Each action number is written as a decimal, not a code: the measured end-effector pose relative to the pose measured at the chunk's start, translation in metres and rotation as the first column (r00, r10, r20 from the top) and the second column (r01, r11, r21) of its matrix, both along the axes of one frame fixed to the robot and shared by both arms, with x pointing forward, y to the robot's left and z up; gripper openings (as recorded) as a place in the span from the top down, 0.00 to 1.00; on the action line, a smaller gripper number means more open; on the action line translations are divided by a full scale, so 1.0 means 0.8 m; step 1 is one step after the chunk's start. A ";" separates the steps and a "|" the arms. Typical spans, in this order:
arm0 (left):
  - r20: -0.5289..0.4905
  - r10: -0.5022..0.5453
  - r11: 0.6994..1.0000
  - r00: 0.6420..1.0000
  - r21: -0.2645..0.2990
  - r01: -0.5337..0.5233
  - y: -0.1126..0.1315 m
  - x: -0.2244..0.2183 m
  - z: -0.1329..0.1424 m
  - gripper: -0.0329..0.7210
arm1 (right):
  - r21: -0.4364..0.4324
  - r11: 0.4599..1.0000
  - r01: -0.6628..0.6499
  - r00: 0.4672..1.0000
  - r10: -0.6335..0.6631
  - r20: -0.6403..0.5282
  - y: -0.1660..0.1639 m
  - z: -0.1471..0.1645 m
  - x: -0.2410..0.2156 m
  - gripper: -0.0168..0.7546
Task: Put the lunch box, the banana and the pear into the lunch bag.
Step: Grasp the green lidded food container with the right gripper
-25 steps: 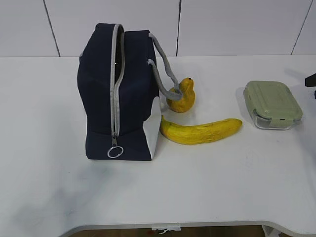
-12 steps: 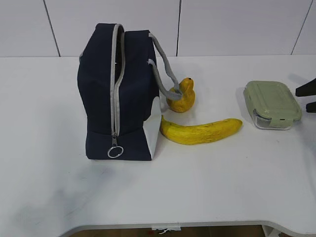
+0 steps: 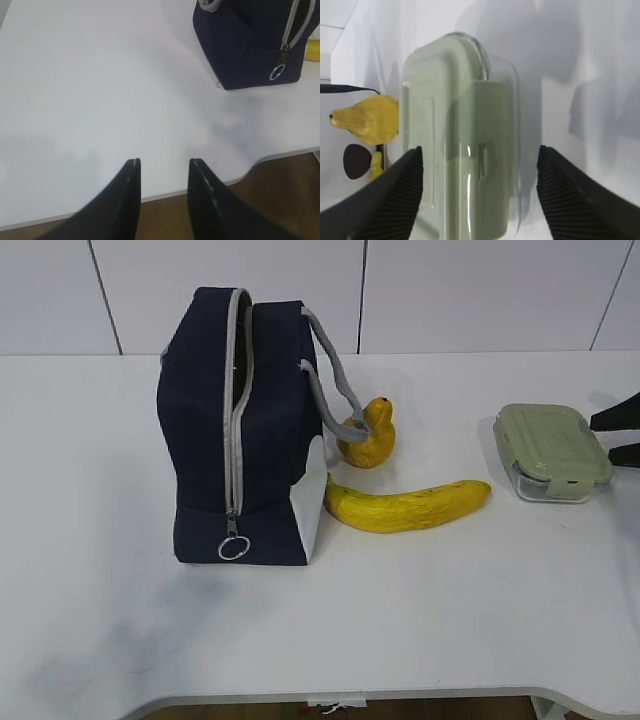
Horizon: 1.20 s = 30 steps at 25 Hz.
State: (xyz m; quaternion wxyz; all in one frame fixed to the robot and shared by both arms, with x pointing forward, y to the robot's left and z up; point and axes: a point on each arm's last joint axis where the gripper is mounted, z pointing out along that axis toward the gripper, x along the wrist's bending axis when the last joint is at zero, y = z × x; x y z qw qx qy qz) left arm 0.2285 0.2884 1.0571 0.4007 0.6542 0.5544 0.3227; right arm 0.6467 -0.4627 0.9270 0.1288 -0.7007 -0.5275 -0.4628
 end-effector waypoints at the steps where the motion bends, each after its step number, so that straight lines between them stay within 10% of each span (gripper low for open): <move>1: 0.000 0.000 1.000 1.000 0.000 0.000 0.000 0.000 0.000 0.63 | 0.008 1.000 0.003 1.000 -0.003 -0.001 0.000 -0.003 0.001 0.25; 30: 0.000 0.000 1.000 1.000 0.000 0.000 0.000 0.000 0.000 0.63 | 0.008 0.992 -0.126 0.992 0.125 0.009 0.062 -0.022 0.026 0.27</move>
